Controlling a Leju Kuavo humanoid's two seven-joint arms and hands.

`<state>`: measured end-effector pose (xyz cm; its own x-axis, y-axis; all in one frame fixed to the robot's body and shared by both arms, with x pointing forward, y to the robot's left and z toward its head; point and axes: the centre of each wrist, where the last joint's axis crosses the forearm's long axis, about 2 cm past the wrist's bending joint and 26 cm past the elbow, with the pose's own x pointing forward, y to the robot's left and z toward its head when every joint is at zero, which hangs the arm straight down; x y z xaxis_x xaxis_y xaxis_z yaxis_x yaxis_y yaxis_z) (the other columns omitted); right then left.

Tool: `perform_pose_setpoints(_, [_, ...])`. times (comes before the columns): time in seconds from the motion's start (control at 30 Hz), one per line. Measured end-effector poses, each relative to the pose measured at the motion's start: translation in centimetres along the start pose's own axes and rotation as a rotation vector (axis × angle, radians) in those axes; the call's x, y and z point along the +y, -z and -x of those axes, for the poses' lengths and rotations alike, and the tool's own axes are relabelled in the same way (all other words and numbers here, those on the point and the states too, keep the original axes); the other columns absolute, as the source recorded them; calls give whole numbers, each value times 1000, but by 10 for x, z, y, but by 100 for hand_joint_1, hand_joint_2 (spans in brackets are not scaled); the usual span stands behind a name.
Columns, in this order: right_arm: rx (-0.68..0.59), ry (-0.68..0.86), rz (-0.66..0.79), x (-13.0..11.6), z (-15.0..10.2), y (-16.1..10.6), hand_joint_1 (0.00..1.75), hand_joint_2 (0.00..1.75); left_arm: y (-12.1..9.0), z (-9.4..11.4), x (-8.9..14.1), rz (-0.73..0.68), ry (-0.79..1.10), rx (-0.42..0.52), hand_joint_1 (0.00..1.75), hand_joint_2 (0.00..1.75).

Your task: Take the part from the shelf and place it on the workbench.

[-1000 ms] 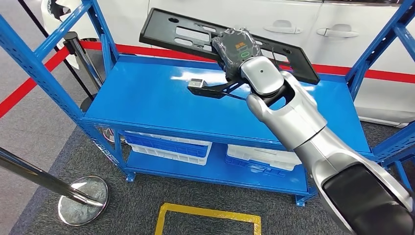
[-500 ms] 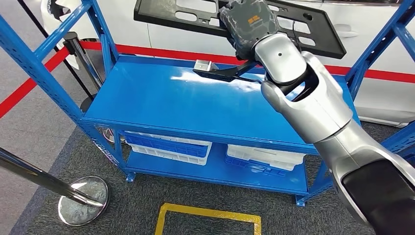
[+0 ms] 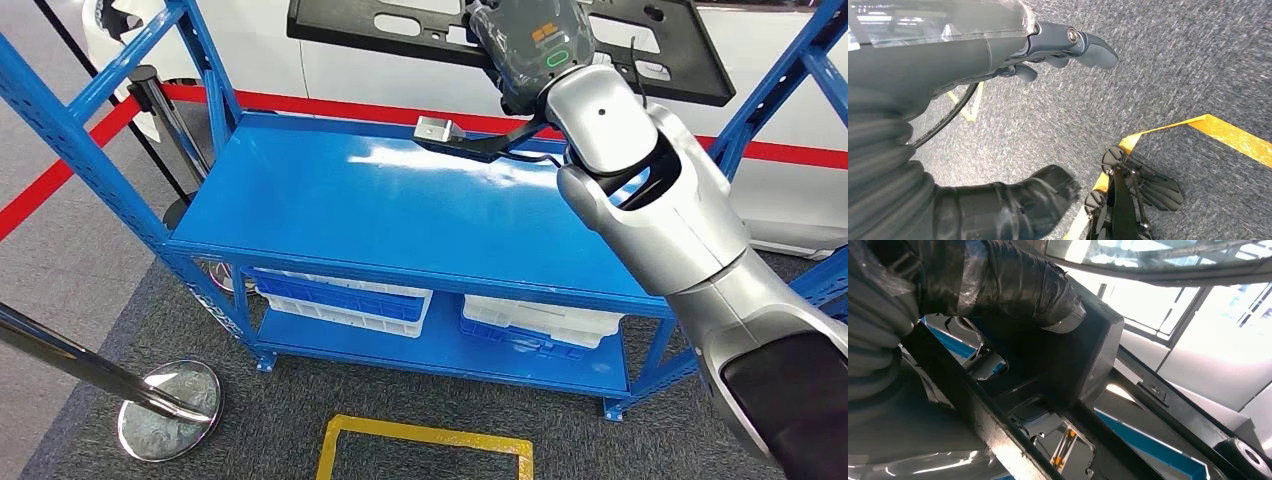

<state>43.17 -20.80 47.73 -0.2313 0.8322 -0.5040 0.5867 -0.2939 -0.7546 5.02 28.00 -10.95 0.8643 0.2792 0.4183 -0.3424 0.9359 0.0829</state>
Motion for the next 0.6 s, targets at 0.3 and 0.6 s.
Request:
perform_pose_setpoints(0.3, [1, 5, -3, 2, 1, -1, 175, 175, 0, 0, 0, 0, 0, -1, 0, 175])
perform_pose_setpoints(0.6, [23, 83, -29, 10, 8, -10, 175, 175, 0, 0, 0, 3, 0, -10, 0, 175])
